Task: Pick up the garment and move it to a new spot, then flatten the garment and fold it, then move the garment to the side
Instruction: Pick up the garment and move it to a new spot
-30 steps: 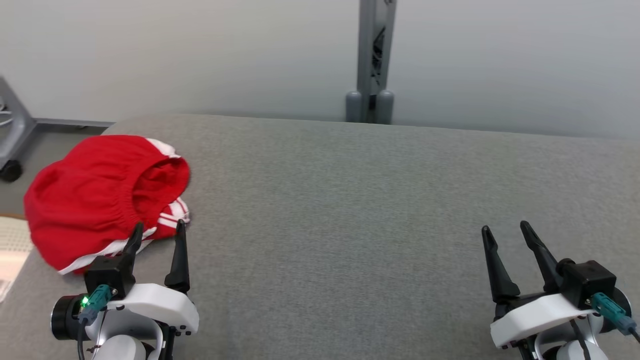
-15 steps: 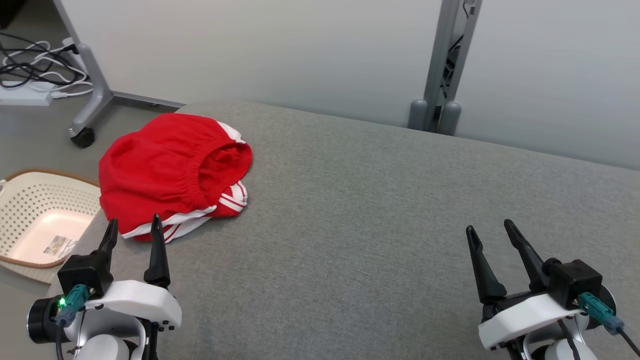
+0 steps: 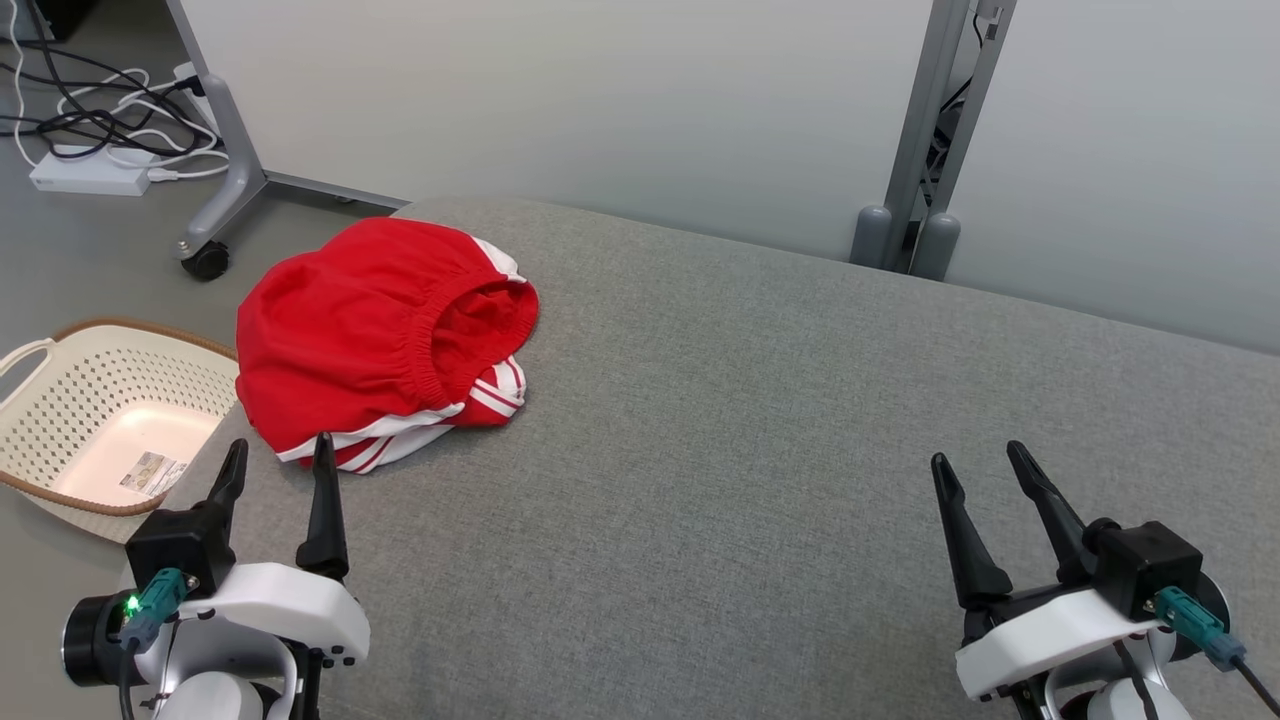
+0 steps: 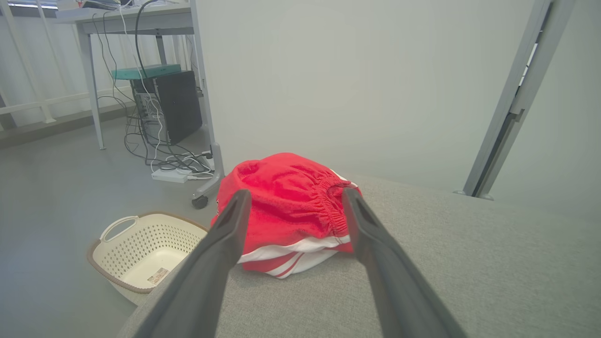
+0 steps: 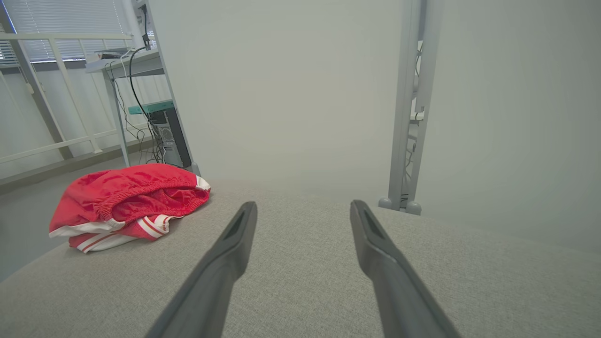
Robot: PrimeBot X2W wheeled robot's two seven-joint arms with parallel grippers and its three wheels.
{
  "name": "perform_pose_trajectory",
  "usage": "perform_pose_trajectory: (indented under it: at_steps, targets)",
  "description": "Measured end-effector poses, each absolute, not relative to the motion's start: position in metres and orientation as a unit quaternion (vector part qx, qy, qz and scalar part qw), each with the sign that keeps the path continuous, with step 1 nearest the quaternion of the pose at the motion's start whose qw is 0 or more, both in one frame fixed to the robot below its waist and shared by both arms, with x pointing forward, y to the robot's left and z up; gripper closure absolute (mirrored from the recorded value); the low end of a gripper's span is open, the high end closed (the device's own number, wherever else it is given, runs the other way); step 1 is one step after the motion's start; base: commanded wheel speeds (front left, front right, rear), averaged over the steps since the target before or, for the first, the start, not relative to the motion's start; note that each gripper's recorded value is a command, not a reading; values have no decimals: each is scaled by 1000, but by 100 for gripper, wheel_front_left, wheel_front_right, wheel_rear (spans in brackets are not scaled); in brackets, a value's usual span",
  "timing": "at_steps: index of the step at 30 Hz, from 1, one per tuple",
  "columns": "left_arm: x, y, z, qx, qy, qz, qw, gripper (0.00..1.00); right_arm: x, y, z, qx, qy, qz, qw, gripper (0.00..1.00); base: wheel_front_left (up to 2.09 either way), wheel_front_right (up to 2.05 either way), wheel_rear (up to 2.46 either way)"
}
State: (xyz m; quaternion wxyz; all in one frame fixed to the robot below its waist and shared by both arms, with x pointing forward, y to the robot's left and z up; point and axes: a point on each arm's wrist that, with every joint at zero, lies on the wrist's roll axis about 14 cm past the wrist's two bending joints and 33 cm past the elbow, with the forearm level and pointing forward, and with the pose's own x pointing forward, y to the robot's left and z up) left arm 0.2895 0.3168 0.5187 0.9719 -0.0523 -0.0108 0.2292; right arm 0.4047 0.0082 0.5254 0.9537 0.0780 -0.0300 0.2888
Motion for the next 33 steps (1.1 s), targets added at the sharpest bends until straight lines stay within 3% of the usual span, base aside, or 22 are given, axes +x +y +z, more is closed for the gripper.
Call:
perform_pose_trajectory:
  at_steps: [15,25,29,33]
  targets:
    - [290,309,526,-46,-13,210,977,0,411,9,532,80,-40,286,954,0,0,0,0]
    - [346,324,652,29,-130,161,978,0,420,12,531,80,-43,288,953,0,0,0,0]
    - [387,324,649,29,-71,131,988,0,427,6,528,80,-40,280,956,0,0,0,0]
    - [424,326,596,14,55,108,993,0,436,-4,521,77,-34,268,960,0,0,0,0]
